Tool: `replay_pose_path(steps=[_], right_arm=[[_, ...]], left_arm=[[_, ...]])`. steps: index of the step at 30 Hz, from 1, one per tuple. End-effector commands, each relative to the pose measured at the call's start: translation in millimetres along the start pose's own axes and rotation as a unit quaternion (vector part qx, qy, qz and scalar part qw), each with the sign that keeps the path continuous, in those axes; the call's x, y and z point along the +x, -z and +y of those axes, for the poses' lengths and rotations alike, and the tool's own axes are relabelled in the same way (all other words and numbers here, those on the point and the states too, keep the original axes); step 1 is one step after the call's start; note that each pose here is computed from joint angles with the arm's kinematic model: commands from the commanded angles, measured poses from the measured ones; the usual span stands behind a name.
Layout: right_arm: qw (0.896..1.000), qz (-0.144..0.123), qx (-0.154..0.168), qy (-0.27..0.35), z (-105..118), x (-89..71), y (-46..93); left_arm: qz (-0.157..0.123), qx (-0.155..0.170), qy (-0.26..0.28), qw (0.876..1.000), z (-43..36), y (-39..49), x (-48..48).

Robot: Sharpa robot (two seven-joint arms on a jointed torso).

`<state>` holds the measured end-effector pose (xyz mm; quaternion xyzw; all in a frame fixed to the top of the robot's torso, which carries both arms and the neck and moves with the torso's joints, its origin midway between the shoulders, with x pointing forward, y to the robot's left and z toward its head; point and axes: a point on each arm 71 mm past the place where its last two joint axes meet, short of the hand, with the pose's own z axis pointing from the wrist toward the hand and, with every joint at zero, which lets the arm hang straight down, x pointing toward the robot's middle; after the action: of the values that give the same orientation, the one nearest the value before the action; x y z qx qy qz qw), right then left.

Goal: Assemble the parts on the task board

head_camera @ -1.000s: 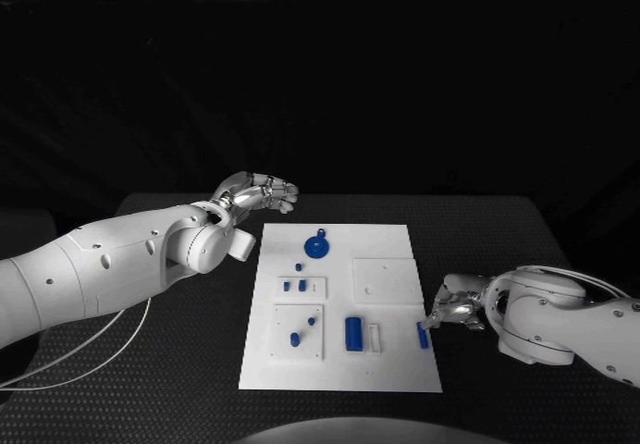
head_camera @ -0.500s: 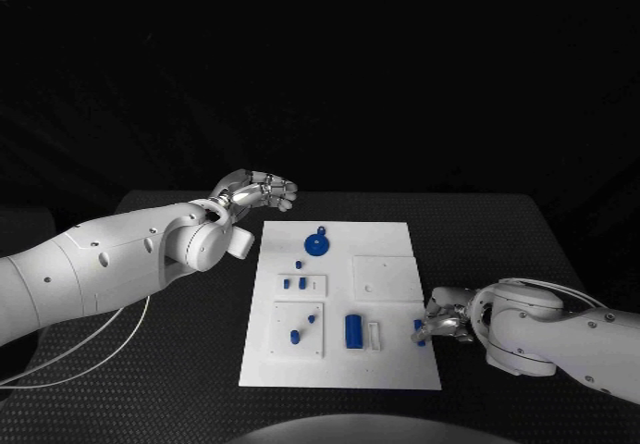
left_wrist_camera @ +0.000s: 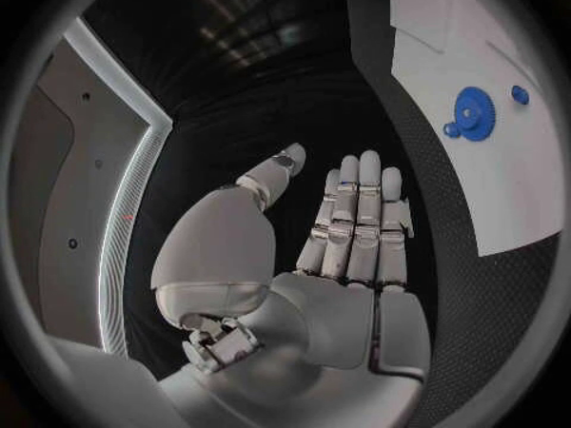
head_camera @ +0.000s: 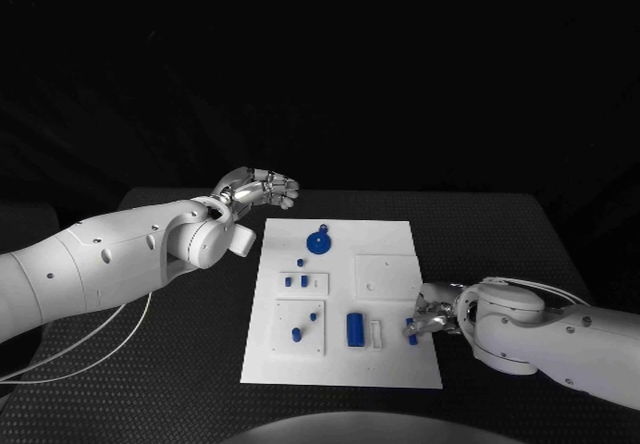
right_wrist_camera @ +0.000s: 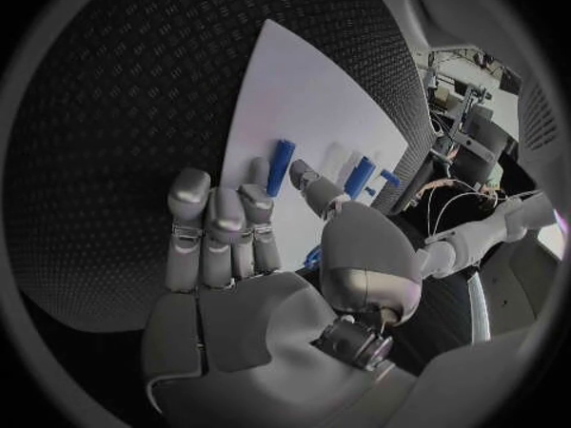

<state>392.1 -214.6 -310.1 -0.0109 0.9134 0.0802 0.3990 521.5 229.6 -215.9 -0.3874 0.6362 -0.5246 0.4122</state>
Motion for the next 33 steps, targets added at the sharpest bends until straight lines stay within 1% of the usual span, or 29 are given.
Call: replay_pose_path(steps=[1, 4, 10, 15, 18, 21, 25, 31, 33], right_arm=[[0.999, -0.023, 0.001, 0.042, 0.6, 1.5, -2.5], [0.998, -0.03, -0.001, 0.056, 2.5, 0.4, -3.5], [0.998, -0.027, -0.001, 0.059, 3.6, 0.8, -4.0], [0.999, -0.005, -0.005, 0.051, 8.2, 5.1, -4.1], [0.999, 0.015, -0.003, 0.051, 7.5, 9.7, -4.6], [0.999, 0.019, -0.003, 0.045, 6.7, 12.7, -4.6], [1.0, 0.018, -0.002, 0.02, 6.0, 14.5, -4.3], [0.999, 0.015, -0.003, -0.043, 5.1, 14.0, -2.8], [0.998, 0.015, -0.005, -0.053, 6.4, 14.2, -1.9]], left_arm=[[0.008, 0.004, 0.005, 1.0, -1.4, -0.4, 2.5], [0.009, 0.003, 0.005, 1.0, -1.4, -0.4, 2.9], [0.01, 0.003, 0.005, 1.0, -1.5, -0.6, 3.7], [0.011, 0.003, 0.005, 1.0, -1.6, -0.8, 4.4], [0.012, 0.003, 0.006, 1.0, -1.7, -0.9, 5.2], [0.012, 0.002, 0.006, 1.0, -1.7, -0.6, 5.1], [0.012, 0.003, 0.006, 1.0, -1.8, -0.8, 5.7], [0.012, 0.003, 0.006, 1.0, -1.7, -0.9, 5.5], [0.011, 0.002, 0.005, 1.0, -1.7, -0.9, 5.2]])
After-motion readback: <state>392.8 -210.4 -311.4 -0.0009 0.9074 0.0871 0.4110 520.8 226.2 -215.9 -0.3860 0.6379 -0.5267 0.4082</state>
